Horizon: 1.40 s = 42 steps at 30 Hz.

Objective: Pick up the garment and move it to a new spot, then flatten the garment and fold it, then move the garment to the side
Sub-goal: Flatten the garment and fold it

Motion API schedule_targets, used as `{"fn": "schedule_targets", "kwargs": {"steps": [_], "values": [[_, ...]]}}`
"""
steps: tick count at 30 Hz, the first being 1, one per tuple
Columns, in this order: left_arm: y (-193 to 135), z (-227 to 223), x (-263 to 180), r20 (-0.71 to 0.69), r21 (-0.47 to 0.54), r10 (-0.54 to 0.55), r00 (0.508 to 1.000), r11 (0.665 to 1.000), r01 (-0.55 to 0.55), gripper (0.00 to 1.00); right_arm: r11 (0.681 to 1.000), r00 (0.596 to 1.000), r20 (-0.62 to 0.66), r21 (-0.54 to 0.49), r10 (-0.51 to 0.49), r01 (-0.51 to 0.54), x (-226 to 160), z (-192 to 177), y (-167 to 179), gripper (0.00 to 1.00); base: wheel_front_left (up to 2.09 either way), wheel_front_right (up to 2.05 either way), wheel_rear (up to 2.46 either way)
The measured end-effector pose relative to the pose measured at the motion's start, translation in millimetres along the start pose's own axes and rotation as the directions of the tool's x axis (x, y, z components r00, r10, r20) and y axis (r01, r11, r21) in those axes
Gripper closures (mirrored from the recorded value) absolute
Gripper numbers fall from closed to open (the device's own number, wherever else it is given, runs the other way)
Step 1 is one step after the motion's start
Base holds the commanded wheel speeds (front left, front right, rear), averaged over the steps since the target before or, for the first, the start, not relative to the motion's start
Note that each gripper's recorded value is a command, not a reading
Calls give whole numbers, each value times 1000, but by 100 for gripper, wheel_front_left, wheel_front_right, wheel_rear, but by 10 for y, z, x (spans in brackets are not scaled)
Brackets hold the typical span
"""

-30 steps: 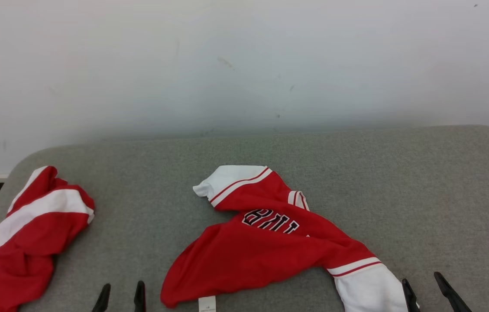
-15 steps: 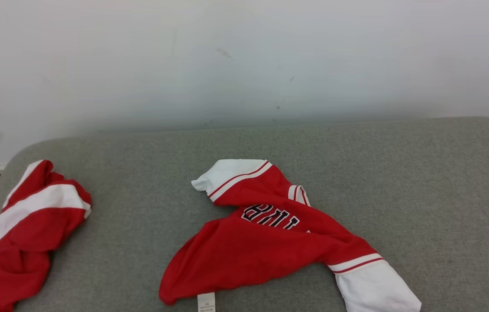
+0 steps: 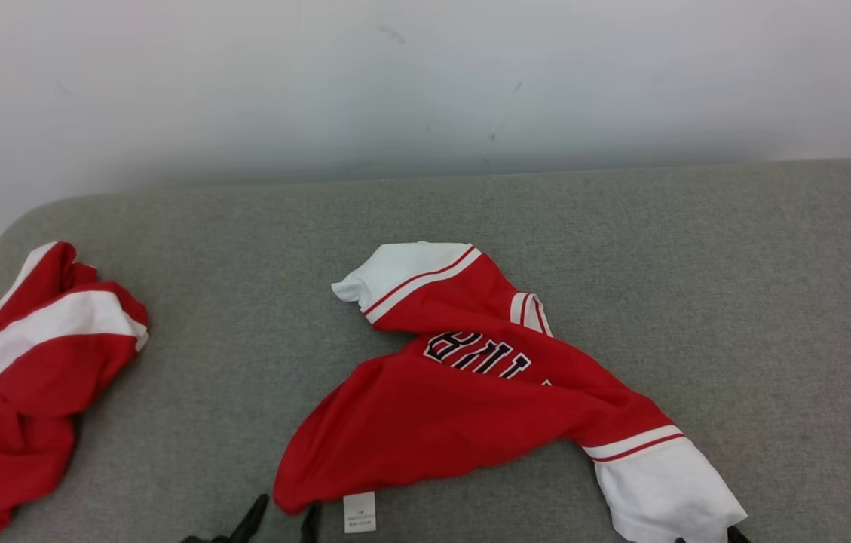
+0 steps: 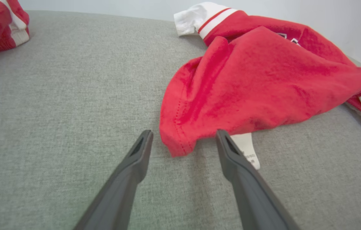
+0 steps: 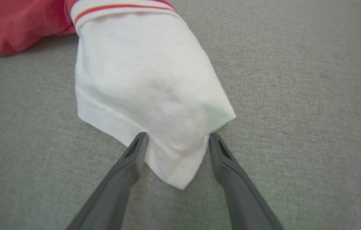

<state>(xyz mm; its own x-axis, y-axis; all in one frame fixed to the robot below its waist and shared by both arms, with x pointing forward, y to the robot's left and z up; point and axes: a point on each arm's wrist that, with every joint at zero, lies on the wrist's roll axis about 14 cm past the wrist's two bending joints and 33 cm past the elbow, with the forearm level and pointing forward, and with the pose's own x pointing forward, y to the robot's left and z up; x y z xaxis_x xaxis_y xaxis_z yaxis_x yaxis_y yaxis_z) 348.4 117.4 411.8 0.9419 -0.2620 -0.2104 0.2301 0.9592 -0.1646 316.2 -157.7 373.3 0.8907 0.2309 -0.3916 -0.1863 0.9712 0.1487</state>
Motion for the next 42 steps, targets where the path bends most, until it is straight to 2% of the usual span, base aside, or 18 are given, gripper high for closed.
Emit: {"fn": "schedule_targets", "kwargs": {"steps": [18,37,39,40,42], "values": [[-91,-141,74,-58,-2,-68,996,998,68,0,1000,1000,-4,4,15,-15,98,-14,8,0,0,0,0],[-205,-120,272,-76,51,-153,985,986,157,0,998,998,5,30,56,-56,234,31,131,0,0,0,0],[-232,-127,276,-81,54,-167,983,984,172,50,997,998,8,46,62,-62,255,47,159,0,0,0,0],[-243,-134,274,-86,62,-175,981,982,181,62,996,998,13,64,62,-62,266,62,174,6,0,0,0],[-262,-144,271,-97,79,-191,977,977,199,85,994,997,15,83,70,-71,280,78,213,59,0,0,0]]}}
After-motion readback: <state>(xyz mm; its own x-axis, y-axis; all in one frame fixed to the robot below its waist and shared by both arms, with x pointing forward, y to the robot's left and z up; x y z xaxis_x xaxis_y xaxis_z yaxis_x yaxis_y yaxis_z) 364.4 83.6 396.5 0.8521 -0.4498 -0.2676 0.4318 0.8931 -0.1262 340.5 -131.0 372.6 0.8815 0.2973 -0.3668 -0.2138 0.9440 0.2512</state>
